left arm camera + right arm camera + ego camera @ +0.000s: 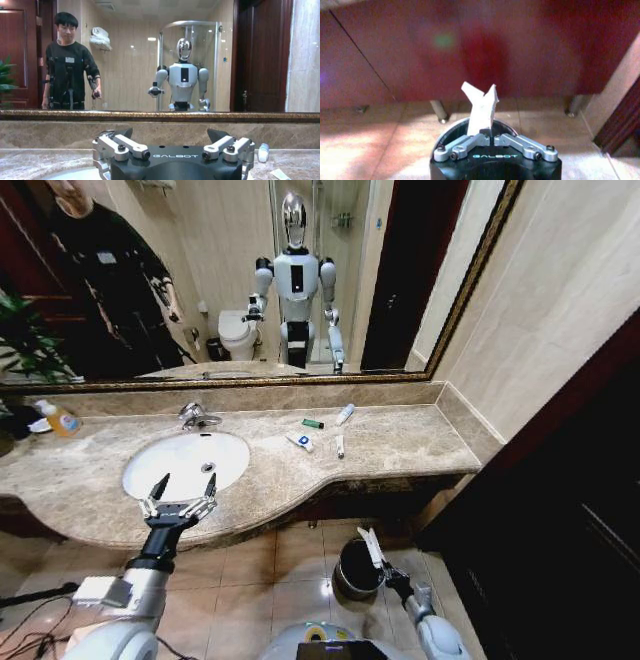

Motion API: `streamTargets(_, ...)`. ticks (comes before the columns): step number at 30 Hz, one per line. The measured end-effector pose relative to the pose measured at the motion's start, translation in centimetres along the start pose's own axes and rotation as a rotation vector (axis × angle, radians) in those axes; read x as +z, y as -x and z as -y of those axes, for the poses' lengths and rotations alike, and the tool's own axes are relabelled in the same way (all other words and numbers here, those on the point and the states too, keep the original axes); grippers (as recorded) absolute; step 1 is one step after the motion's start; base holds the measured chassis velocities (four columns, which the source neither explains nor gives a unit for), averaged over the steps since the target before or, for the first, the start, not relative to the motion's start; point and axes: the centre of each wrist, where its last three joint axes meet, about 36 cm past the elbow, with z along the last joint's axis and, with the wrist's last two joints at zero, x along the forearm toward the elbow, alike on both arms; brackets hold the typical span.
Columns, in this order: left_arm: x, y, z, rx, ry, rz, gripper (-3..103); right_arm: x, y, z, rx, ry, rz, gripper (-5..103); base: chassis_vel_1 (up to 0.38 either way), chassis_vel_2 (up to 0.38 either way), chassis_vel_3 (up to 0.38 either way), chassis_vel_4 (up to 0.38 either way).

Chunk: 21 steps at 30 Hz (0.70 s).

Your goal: Pick up the trash from the sink and place it in the trash bin.

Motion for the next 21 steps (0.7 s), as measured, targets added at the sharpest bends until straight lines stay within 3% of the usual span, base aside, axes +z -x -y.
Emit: streamTargets(21, 0.0, 0.0, 0.0, 0.0, 0.0, 0.0, 100, 1.5, 1.1, -0.4, 0.011, 0.005, -0.018, -2, 0.0, 0.0, 0.0, 0.0)
